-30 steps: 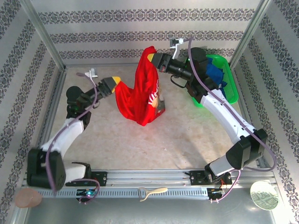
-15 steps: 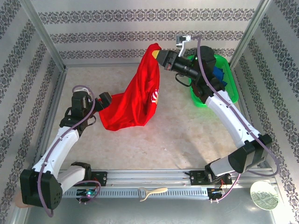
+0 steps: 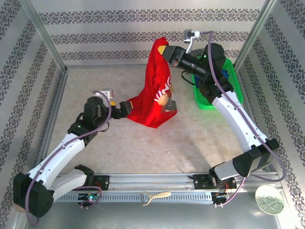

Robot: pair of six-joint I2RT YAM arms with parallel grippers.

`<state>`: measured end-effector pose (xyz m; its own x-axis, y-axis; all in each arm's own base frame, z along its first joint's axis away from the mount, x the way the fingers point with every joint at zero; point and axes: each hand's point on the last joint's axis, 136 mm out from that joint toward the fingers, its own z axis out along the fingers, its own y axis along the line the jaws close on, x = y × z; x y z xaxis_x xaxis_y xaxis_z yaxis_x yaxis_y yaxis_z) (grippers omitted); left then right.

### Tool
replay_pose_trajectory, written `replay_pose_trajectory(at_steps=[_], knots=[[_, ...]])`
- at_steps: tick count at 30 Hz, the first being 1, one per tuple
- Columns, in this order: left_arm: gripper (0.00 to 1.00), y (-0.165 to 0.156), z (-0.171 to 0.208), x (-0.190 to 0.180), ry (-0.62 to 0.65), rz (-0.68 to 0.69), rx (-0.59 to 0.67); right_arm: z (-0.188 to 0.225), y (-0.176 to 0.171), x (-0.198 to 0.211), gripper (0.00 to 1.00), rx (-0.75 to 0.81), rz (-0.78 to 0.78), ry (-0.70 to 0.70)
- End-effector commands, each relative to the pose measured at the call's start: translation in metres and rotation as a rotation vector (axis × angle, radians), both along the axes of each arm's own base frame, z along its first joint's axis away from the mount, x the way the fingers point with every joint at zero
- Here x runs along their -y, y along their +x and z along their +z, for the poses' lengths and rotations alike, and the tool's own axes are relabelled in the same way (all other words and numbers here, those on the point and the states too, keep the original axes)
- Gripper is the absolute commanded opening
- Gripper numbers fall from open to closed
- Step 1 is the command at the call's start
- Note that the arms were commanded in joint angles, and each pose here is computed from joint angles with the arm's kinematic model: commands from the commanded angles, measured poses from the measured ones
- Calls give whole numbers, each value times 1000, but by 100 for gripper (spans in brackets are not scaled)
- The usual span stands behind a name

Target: Fold the inside-out t-shirt

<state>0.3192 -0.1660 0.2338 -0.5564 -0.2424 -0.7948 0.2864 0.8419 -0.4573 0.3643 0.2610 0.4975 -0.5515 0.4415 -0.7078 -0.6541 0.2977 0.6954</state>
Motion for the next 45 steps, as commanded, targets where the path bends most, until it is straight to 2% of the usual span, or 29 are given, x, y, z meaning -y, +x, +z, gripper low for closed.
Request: replay_pose_trajectory(at_steps=[1,6,14,20,21,22,24,25,26,28,33,38,39,40,41,43,45], knots=[[100,10,5,30,40,-63,81,23,-11,-2,0,59,15,32],[100,30,-11,55,94,-69,70,21,-14,-4,0,52,16,36],[99,69,-26,58,166,18,67,23,-25,-16,0,52,45,43],[92,93,-49,70,227,14,42,27,-35,-21,0,52,69,58],[88,99,-53,73,235,8,42,28,-36,-20,0,55,66,60],[78,106,-54,77,235,-7,45,29,-36,-17,0,56,57,63],[49,117,-57,83,216,-51,34,27,-33,-6,0,49,26,68],[31,121,-56,81,193,-75,23,22,-28,3,0,34,-1,68],[17,123,-49,79,143,-109,25,15,-22,13,0,16,-34,66],[2,120,-28,70,20,-176,30,-5,-8,34,0,-40,-108,62],[0,82,41,54,-236,-422,66,-104,41,74,0,-221,-317,-24],[0,39,95,61,-380,-669,100,-210,85,75,0,-385,-433,-177],[0,33,103,63,-407,-706,105,-225,91,71,9,-403,-426,-207],[0,28,110,65,-440,-742,108,-240,96,67,33,-430,-416,-245],[0,26,117,65,-471,-762,121,-251,98,63,47,-445,-402,-283],[0,25,125,64,-523,-782,132,-258,91,63,58,-440,-410,-339],[0,27,128,59,-563,-780,136,-247,72,62,64,-384,-415,-366]])
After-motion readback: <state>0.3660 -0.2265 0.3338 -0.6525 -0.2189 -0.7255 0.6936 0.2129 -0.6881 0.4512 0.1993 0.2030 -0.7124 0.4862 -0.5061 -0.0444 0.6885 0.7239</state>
